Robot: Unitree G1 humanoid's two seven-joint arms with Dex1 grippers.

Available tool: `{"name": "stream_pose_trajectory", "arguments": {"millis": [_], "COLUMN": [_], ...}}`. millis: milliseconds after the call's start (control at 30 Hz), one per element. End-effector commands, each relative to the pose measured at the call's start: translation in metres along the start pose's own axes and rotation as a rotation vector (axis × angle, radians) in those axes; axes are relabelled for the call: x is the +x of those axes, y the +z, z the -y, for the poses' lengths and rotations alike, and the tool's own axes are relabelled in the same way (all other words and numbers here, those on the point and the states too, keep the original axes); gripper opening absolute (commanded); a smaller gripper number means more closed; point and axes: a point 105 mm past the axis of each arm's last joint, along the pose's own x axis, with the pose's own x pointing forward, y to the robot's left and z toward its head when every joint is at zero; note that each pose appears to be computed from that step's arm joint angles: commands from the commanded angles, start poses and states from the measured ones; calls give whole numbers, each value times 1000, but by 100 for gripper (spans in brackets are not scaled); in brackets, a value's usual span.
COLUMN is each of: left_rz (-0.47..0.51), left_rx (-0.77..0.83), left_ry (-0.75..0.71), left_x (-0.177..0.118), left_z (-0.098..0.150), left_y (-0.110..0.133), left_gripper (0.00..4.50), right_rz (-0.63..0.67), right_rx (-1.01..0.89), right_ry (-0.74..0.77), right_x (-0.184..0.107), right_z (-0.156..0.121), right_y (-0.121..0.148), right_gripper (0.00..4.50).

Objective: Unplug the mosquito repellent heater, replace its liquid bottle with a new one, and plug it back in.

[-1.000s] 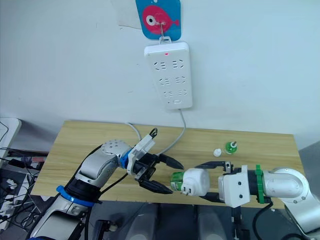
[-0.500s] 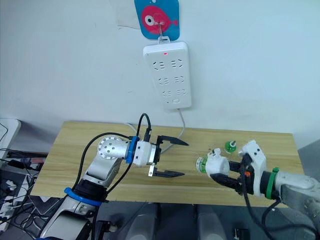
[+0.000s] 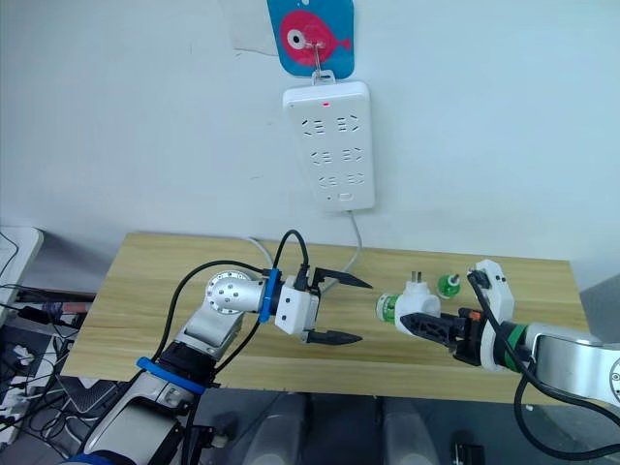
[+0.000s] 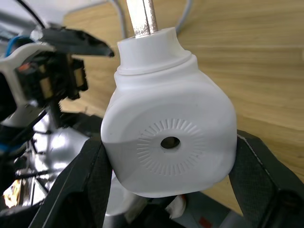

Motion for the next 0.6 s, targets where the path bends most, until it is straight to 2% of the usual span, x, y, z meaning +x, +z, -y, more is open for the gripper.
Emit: {"name": "stream_pose_trajectory", "arguments": {"millis": [33, 300, 600], "left_rz": [-3, -96, -103], "left_rx": [41, 45, 97], "left_ry": [14, 34, 58], "left_x": [7, 21, 29], "left_z": [-4, -6, -17], "left_y": [11, 3, 0], "left_gripper": [450, 450, 450], "right_rz": [41, 97, 90], "right_rx": [14, 48, 53], "right_ry": [5, 8, 22], "right_x": [1, 8, 11], "right_z": [-7, -16, -22], "right_y": [3, 5, 0], "right_gripper": [303, 303, 303]}}
